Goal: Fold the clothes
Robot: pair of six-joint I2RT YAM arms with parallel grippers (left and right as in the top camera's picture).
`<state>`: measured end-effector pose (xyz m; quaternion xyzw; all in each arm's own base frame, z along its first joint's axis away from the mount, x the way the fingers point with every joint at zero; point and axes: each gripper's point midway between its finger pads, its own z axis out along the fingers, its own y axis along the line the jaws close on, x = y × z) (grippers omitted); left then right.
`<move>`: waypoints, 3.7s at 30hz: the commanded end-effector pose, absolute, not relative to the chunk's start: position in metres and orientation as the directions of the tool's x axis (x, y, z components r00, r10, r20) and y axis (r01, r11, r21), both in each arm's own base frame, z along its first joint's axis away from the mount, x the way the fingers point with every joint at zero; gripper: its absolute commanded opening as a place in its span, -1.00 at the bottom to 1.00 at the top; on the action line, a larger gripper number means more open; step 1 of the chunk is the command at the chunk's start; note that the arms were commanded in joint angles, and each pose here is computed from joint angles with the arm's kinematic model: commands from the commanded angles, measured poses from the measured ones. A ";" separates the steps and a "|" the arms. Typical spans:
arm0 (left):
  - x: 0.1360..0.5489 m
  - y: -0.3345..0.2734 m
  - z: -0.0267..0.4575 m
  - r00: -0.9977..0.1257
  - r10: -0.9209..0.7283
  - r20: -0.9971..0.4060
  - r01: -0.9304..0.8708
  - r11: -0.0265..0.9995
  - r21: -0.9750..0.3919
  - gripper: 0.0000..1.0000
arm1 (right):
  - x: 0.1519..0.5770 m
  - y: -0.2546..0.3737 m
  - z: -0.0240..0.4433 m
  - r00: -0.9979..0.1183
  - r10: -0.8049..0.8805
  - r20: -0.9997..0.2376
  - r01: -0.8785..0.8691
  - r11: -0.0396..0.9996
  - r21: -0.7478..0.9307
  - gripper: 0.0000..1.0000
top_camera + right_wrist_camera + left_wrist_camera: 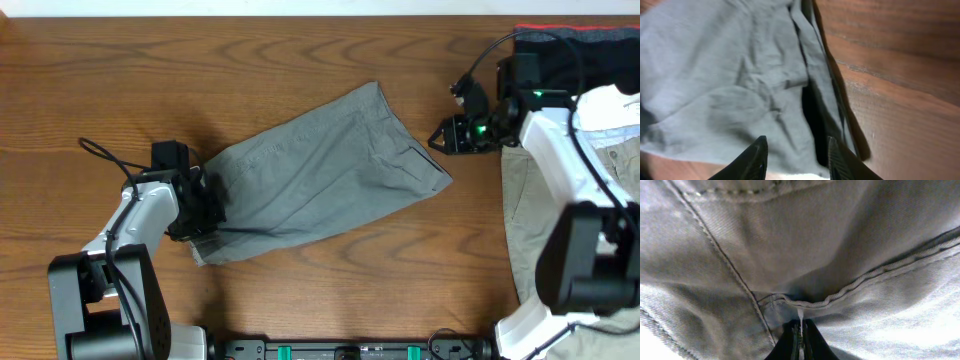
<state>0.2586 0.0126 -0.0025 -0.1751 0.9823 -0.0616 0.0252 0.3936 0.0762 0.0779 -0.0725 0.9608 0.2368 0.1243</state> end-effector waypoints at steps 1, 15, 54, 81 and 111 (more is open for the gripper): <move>0.251 0.027 -0.012 -0.932 -0.363 -0.014 -0.362 0.931 -0.046 -0.85 | 0.389 0.089 0.053 -0.969 -0.116 -0.220 -0.211 0.851 0.481 -0.28; 0.251 0.027 -0.012 -0.932 -0.363 -0.015 -0.362 0.931 -0.046 -0.84 | 0.363 0.106 0.051 -0.952 -0.238 -0.195 -0.307 0.762 0.570 -0.58; 0.250 0.027 -0.012 -0.932 -0.363 -0.011 -0.363 0.931 -0.045 -0.82 | 0.379 0.040 0.044 -0.993 0.008 -0.118 -0.028 0.952 0.303 -0.57; 0.251 0.027 -0.012 -0.932 -0.363 -0.014 -0.362 0.931 -0.047 -0.70 | 0.499 0.164 0.031 -0.812 -0.081 -0.579 -0.397 0.803 0.445 0.36; 0.252 0.027 -0.012 -0.932 -0.363 -0.019 -0.362 0.931 -0.047 -0.68 | 0.529 0.149 0.061 -0.792 0.140 -0.595 -0.303 0.755 0.581 -0.97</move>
